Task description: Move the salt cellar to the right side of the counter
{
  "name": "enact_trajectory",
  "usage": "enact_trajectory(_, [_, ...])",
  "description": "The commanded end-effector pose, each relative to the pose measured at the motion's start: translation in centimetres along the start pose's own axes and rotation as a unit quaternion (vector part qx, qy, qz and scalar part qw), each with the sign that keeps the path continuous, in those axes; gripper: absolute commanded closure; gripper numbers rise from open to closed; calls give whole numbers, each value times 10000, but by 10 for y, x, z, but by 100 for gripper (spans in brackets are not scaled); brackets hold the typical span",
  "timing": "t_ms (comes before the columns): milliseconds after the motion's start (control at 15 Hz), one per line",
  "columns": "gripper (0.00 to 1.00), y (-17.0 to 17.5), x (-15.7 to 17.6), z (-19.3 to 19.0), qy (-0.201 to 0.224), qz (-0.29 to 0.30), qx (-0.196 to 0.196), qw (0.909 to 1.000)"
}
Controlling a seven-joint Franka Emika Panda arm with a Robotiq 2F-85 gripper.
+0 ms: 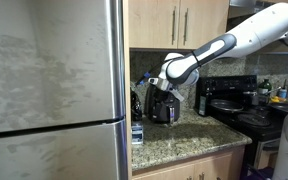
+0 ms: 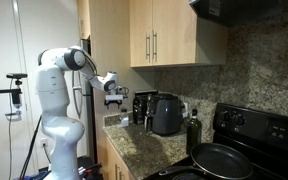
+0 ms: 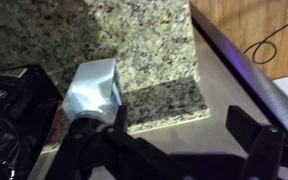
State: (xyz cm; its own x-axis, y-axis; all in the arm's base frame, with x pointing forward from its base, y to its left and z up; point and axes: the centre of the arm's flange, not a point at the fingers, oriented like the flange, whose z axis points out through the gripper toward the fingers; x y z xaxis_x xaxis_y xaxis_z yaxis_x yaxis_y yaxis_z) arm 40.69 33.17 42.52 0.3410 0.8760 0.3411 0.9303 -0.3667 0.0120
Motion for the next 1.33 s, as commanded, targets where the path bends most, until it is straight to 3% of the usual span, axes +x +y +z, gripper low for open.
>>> enact_trajectory(0, [0,49,30,24,831,180,-620,9944])
enact_trajectory(133, [0,60,43,30,1116,256,-766,9905])
enact_trajectory(267, [0,49,28,21,996,257,-763,9918])
enact_trajectory(467, [0,56,37,31,1091,299,-775,9906])
enact_trajectory(533, [0,64,35,42,933,389,-849,9912])
enact_trajectory(800, [0,92,30,74,1214,702,-920,9858])
enact_trajectory(1000, [0,92,33,89,1394,931,-470,9847])
enact_trajectory(1267, [0,96,36,102,1442,1235,-417,9809])
